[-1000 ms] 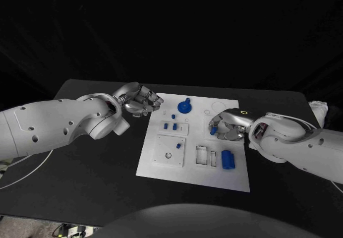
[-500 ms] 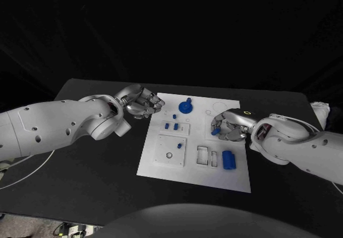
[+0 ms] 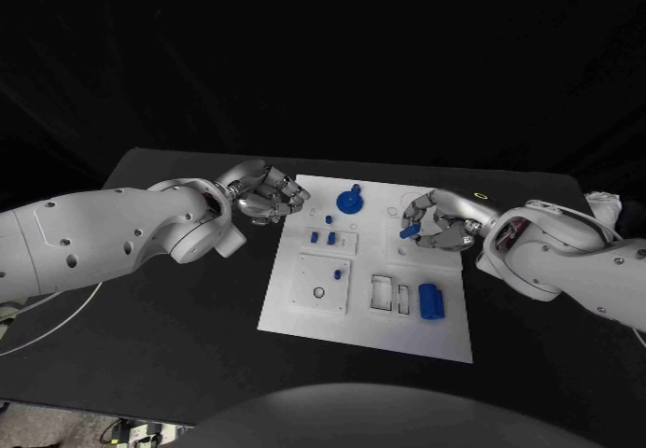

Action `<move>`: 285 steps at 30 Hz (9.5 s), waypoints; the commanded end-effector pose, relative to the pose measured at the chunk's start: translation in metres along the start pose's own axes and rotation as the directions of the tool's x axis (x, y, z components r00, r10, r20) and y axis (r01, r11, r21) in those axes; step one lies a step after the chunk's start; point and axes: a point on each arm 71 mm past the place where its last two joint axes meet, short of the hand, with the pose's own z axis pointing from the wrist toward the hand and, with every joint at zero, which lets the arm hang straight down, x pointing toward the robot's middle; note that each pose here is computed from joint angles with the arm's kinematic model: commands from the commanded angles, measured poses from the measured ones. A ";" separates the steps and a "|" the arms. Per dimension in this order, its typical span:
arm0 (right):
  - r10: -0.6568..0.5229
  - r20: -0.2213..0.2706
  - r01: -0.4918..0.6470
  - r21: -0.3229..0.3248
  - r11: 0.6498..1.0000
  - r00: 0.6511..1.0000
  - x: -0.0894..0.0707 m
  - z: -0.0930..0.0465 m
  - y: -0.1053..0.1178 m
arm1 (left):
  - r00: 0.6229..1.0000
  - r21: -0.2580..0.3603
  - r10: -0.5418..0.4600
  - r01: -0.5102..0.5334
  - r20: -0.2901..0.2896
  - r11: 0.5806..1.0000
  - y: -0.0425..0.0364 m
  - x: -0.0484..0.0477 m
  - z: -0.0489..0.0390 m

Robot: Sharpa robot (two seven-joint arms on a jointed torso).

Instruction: Assemble the parts on the task board

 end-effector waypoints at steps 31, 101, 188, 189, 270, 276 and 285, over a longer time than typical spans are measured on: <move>-0.139 -0.287 0.057 -0.276 0.960 0.948 0.052 0.058 0.149 | 0.999 -0.017 0.023 -0.022 0.043 1.000 0.0107 -0.0123 0.0030; -0.283 -0.328 0.183 -0.304 0.935 0.901 0.094 0.061 0.152 | 1.000 -0.041 0.012 -0.012 -0.005 0.999 0.0090 -0.0038 0.0064; 0.128 -0.396 0.079 0.467 0.881 0.909 -0.031 -0.034 0.014 | 1.000 -0.017 0.003 -0.003 0.019 1.000 0.0075 -0.0010 0.0104; 0.124 -0.402 0.090 0.475 0.875 0.907 -0.030 -0.033 0.013 | 1.000 -0.016 0.003 -0.003 0.020 1.000 0.0075 -0.0010 0.0104; 0.218 -0.546 0.081 0.471 0.879 0.809 0.018 -0.019 0.031 | 0.999 -0.069 0.000 -0.003 -0.036 0.998 0.0100 0.0051 0.0118; 0.293 -0.558 0.022 0.488 0.872 0.777 0.021 -0.021 0.035 | 0.999 -0.072 0.000 -0.003 -0.039 0.997 0.0100 0.0056 0.0119; 0.329 -0.567 -0.001 0.501 0.865 0.755 0.025 -0.019 0.036 | 0.999 -0.078 0.000 -0.003 -0.042 0.997 0.0105 0.0057 0.0120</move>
